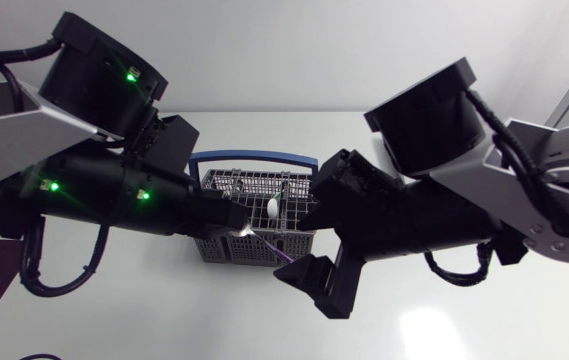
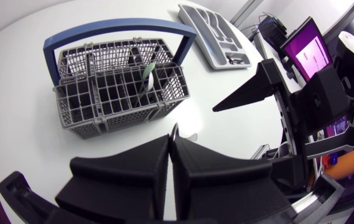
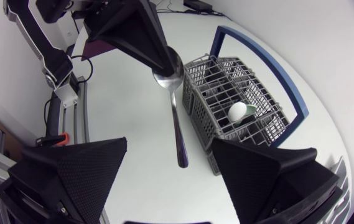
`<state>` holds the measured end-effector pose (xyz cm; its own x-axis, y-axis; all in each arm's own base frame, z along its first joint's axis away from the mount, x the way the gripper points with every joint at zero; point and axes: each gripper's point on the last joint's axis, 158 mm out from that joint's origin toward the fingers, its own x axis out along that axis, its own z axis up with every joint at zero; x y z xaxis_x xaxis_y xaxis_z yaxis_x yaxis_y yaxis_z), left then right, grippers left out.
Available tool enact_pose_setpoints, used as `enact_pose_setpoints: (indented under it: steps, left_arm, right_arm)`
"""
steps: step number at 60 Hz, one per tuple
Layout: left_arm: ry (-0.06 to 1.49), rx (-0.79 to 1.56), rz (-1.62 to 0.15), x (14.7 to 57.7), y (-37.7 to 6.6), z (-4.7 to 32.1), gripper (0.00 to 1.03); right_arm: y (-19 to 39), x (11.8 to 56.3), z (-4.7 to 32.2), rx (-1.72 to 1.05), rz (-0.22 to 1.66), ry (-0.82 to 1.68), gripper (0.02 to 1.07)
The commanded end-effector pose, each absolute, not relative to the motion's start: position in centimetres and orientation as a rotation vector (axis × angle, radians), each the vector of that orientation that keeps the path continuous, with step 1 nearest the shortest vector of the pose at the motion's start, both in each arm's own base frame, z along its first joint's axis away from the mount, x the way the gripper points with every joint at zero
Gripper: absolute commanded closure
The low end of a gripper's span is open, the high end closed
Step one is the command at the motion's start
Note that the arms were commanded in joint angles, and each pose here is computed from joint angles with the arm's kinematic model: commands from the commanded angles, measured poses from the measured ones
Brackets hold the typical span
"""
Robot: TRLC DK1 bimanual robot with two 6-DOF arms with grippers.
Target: Unload the cutlery basket into the drawer organizer.
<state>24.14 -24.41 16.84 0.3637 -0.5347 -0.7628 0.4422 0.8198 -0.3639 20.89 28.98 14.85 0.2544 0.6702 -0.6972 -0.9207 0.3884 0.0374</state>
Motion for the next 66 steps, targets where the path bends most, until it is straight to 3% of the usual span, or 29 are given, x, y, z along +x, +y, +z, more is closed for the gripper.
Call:
enact_pose_setpoints:
  steps: [1, 12, 22, 44, 57, 60, 61, 66]
  left_arm:
    - [1.042, -0.15, -0.636, 24.3, -25.0, 17.0, 1.0]
    - [1.075, -0.18, -0.674, 23.8, -25.7, 17.2, 1.0]
    - [1.093, -0.194, -0.698, 23.5, -26.1, 17.5, 1.0]
    - [1.133, -0.214, -0.731, 22.8, -26.6, 17.7, 1.0]
    - [1.137, -0.242, -0.723, 23.2, -26.2, 18.1, 0.99]
    - [1.13, -0.248, -0.719, 23.3, -26.1, 18.3, 0.89]
    - [1.127, -0.257, -0.718, 23.6, -26.0, 18.5, 0.73]
    - [1.113, -0.279, -0.725, 24.0, -25.9, 19.4, 0.33]
  right_arm:
    - [29.6, 21.4, 14.7, -0.462, 1.135, 0.676, 0.12]
    - [29.9, 22.1, 13.8, -0.515, 1.125, 0.665, 0.19]
    - [30.5, 22.5, 13.4, -0.53, 1.124, 0.642, 0.54]
    - [30.9, 22.4, 12.8, -0.551, 1.132, 0.647, 1.01]
    - [31.0, 22.1, 12.6, -0.567, 1.126, 0.65, 1.01]
    - [30.8, 22.0, 12.6, -0.568, 1.128, 0.653, 1.01]
    - [30.7, 21.9, 12.6, -0.569, 1.129, 0.656, 1.01]
    - [30.3, 21.6, 12.4, -0.566, 1.132, 0.667, 1.01]
